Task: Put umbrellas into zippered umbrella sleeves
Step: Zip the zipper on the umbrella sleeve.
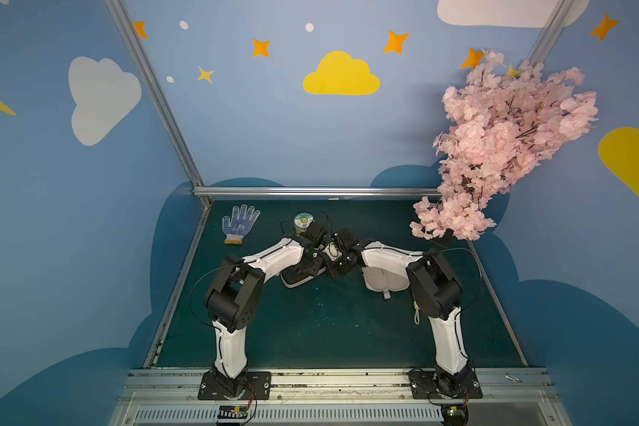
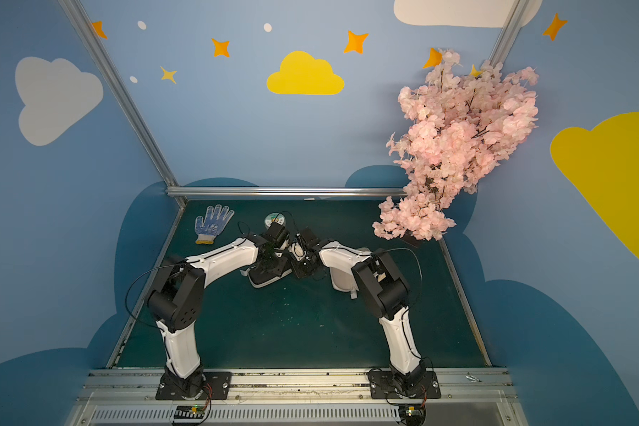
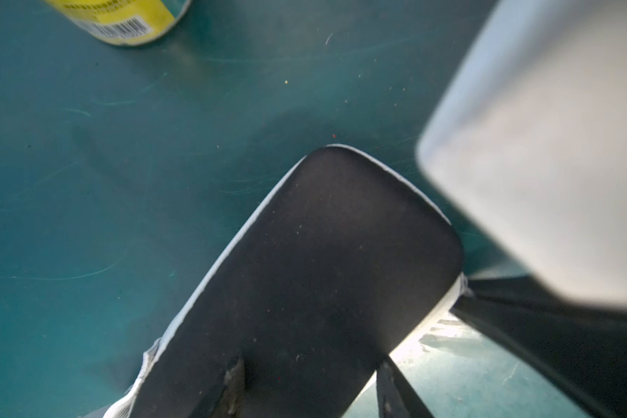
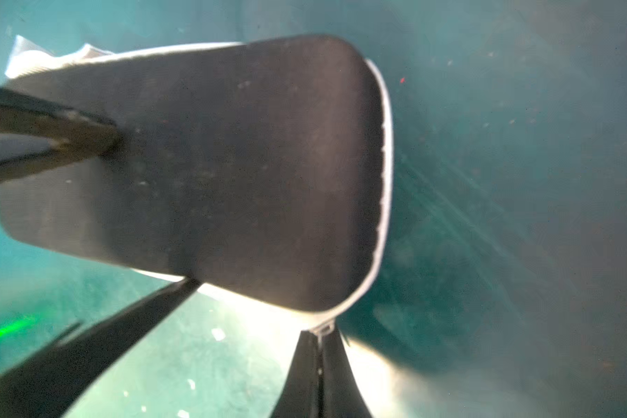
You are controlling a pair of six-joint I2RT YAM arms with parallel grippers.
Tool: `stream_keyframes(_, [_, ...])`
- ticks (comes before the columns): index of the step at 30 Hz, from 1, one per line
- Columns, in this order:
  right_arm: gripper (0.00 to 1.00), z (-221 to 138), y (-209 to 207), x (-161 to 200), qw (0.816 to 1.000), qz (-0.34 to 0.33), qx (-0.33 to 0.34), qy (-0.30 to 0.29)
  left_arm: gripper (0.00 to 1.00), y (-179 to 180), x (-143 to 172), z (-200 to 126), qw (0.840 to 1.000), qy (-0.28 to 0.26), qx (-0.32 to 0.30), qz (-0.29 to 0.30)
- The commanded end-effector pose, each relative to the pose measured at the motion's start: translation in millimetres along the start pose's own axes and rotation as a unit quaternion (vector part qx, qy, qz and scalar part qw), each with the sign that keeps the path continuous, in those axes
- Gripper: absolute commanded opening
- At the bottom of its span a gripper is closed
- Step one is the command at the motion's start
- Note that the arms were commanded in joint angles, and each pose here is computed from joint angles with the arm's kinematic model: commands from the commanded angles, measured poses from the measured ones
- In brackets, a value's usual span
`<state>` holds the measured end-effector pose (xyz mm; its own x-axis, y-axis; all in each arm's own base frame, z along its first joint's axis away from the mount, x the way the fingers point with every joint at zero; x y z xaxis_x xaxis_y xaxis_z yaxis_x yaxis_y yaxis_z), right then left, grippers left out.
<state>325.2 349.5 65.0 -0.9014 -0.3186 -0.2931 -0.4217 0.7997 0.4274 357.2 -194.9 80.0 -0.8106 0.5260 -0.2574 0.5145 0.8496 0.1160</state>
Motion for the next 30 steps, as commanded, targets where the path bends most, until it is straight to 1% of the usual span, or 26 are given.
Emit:
stream_keyframes(1, [0.0,-18,54,16,0.997,-0.006,-0.071,0.017,0.54,-31,76,77,0.985,0.156,0.066,-0.037])
stream_keyframes(4, [0.0,-8,68,12,0.997,0.006,-0.079,0.007,0.53,-35,75,79,0.984,0.153,0.082,-0.049])
stream_keyframes(6, [0.0,-2,74,9,0.996,0.026,-0.09,0.001,0.53,-37,74,79,0.983,0.15,0.093,-0.055])
stream_keyframes(8, [0.0,5,72,10,0.994,0.044,-0.096,-0.002,0.53,-37,71,76,0.982,0.142,0.104,-0.064])
stream_keyframes(10, [0.0,10,61,14,0.995,0.06,-0.085,0.003,0.53,-35,65,69,0.98,0.125,0.126,-0.085])
stream_keyframes(13, [0.0,6,40,20,0.996,0.069,-0.064,0.004,0.53,-26,46,43,0.973,0.085,0.179,-0.122])
stream_keyframes(15, [0.0,-2,28,22,0.996,0.069,-0.055,0.007,0.56,-19,26,12,0.957,0.04,0.247,-0.148])
stream_keyframes(18, [0.0,-8,15,21,0.998,0.059,-0.032,0.017,0.61,3,8,-28,0.941,-0.014,0.292,-0.168])
stream_keyframes(20, [0.0,-9,10,19,0.998,0.048,-0.021,0.023,0.64,21,4,-43,0.939,-0.036,0.293,-0.179])
stream_keyframes(21, [0.0,-8,9,19,0.998,0.044,-0.017,0.028,0.65,30,5,-45,0.941,-0.043,0.284,-0.181])
stream_keyframes(22, [0.0,-8,8,18,0.999,0.039,-0.012,0.031,0.65,38,8,-42,0.945,-0.044,0.27,-0.181])
stream_keyframes(24, [0.0,-10,7,15,0.999,0.028,-0.002,0.033,0.66,46,21,-24,0.955,-0.022,0.236,-0.177])
stream_keyframes(27, [0.0,-15,5,9,0.999,0.012,0.013,0.027,0.66,34,37,-4,0.956,0.01,0.233,-0.177])
stream_keyframes(30, [0.0,-19,4,2,0.999,-0.005,0.024,0.027,0.67,15,47,-2,0.961,0.025,0.228,-0.153])
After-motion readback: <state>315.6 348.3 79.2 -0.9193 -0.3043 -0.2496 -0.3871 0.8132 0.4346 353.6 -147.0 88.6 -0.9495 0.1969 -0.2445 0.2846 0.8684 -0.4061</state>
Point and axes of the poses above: each gripper's point midway between its finger pads, its own z axis out along the fingers, its own y axis along the line the jaws close on, x = y × z, the point moved 4 cm from there along -z, back along the fingers, and after that the axes turned 12 degrees about z, right-handed, at the moved point
